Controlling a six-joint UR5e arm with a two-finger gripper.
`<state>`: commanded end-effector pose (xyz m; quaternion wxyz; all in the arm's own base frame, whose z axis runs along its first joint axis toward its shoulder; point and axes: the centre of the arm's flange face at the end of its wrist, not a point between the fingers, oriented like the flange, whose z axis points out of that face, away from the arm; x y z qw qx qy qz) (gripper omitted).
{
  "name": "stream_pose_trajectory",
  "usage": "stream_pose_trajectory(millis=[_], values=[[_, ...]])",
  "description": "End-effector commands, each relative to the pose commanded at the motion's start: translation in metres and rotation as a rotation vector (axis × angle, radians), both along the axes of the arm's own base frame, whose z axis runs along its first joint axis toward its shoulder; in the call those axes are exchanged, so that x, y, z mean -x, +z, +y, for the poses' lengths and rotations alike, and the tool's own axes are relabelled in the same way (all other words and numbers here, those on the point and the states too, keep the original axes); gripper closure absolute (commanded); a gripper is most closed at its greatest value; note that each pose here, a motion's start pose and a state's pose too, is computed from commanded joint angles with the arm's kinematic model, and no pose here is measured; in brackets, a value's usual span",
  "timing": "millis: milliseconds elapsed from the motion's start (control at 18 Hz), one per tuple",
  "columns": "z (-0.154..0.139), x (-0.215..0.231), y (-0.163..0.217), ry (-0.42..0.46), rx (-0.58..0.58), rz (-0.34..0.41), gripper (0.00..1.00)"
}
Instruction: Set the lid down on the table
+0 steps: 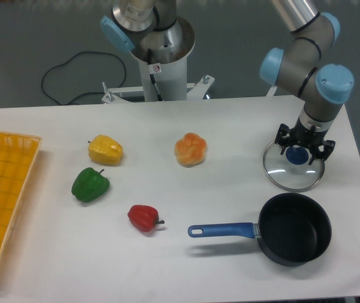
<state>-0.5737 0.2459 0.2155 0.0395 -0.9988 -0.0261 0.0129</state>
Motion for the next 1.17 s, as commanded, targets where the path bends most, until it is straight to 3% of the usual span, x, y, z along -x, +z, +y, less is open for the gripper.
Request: stream_pose_trajectory(millis=[167,500,667,1000,1167], values=[[0.001,-0.001,0.012,-0.001,0.007,0.015,0.00],[0.006,-0.002,0.079,-0.014,0.046,0.102,0.00],[0.010,0.008,0.112,-0.033,0.072,0.024,0.00],[0.016,0.017,0.140,-0.289,0.080,0.064,0.00],[0.014,0.018,0.141,-0.317,0.081,0.068,0.00]])
